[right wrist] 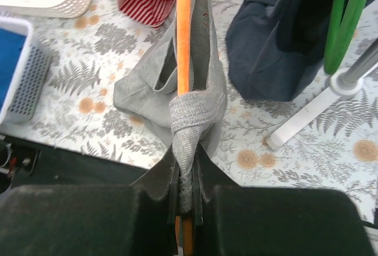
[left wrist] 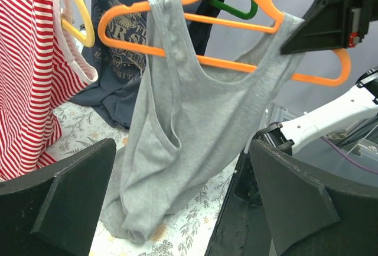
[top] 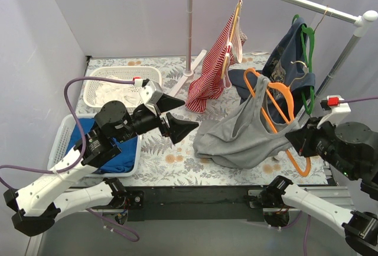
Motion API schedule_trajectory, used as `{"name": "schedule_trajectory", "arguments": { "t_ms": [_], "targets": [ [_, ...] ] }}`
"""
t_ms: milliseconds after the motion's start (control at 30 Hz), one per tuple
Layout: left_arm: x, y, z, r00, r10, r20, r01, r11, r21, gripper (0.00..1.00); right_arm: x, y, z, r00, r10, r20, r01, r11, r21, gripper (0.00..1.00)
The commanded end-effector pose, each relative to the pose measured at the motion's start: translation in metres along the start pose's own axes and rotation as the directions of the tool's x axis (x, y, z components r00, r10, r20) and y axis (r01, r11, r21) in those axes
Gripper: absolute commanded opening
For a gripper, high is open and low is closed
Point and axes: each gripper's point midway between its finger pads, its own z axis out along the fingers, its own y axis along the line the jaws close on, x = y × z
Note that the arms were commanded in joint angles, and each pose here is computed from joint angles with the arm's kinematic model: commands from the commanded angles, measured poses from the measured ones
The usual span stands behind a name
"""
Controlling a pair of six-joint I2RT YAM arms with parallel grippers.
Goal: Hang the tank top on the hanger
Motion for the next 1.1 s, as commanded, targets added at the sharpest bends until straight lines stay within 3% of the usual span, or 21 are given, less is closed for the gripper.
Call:
{"name": "schedule_trajectory", "arguments": {
  "t_ms": [0,300,467,700,1067],
  "targets": [
    [0.009,0.001,0.003,1.000,-0.008,-0.029,0.008,1.000,-0.002,0.98,-0.055,-0.001,0.022,0.989,0.013,0.144,-0.033,0.990,0.135,0.01],
    [0.013,0.006,0.008,0.999,-0.009,-0.041,0.009,1.000,-0.019,0.98,-0.124,0.015,0.076,0.972,-0.139,0.190,0.073,0.944,0.322,0.01],
    [0.015,0.006,0.010,0.999,-0.008,-0.043,0.007,1.000,-0.018,0.98,-0.148,0.030,0.100,0.962,-0.198,0.189,0.133,0.941,0.311,0.01],
    [0.015,0.006,0.011,0.999,-0.005,-0.044,0.004,1.000,-0.013,0.98,-0.183,0.021,0.123,0.962,-0.171,0.214,0.114,0.960,0.254,0.01],
    [0.017,0.008,0.010,0.999,-0.001,-0.046,0.000,1.000,-0.024,0.98,-0.220,-0.004,0.133,0.950,-0.133,0.281,0.050,0.958,0.283,0.01]
  ]
}}
